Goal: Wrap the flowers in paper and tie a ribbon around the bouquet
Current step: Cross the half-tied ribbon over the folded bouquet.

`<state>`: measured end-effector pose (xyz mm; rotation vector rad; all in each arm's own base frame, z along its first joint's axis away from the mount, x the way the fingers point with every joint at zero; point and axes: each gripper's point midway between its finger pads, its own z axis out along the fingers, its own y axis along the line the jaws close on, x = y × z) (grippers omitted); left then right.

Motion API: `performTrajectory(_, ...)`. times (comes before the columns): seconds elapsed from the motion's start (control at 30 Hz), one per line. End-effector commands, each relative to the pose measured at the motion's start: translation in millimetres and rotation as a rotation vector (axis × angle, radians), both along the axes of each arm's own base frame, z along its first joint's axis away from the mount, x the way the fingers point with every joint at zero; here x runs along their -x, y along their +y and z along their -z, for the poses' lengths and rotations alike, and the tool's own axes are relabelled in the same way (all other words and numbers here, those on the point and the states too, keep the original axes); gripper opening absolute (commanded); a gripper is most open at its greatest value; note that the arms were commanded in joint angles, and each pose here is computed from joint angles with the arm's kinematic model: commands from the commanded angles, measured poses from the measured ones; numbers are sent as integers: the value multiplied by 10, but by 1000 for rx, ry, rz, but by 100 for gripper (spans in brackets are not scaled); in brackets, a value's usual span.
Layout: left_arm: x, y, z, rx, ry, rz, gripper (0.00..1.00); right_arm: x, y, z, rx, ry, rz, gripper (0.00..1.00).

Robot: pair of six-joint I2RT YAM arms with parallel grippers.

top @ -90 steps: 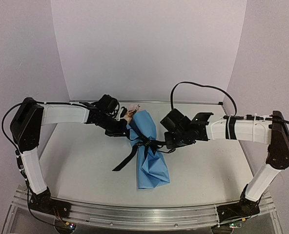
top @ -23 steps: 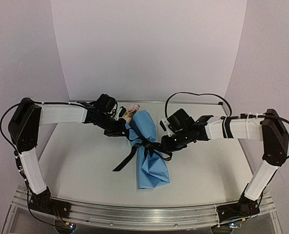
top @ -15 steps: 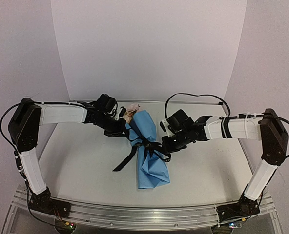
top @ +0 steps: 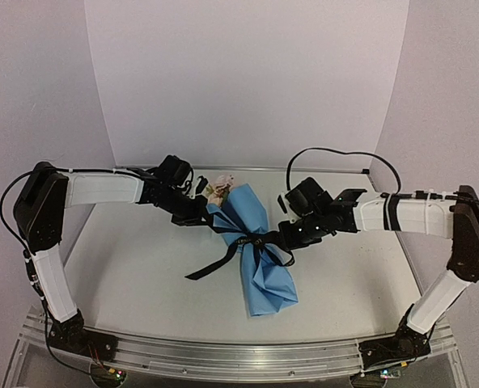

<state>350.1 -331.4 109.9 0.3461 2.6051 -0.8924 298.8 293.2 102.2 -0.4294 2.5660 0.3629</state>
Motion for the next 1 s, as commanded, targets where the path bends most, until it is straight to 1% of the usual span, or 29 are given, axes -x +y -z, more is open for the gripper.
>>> performTrajectory(0.0,-124,-3,-146,22,-44,-16,0,27,-173,-203,14,-36,51,0)
performTrajectory(0.3,-105,-49,-161,48,-41,7,0,107,-185,-148,14,12,52,0)
performTrajectory(0.33,-104,-59,-160,52,-39,11,0,102,-200,-132,20,13,59,2)
performTrajectory(0.5,-105,-100,-160,61,-35,27,0,99,-177,-145,12,16,61,30)
performTrajectory(0.73,-132,-132,-175,64,-33,33,0,188,-285,-264,5,-17,80,54)
performTrajectory(0.83,-134,-136,-168,62,-32,37,0,293,-412,-175,34,-9,88,71)
performTrajectory(0.87,-134,-139,-165,63,-32,38,0,325,-438,-123,39,2,89,75)
performTrajectory(0.9,-135,-144,-163,64,-30,39,0,353,-449,-82,38,12,89,76)
performTrajectory(0.97,-136,-151,-158,66,-28,41,0,400,-459,-5,29,33,94,77)
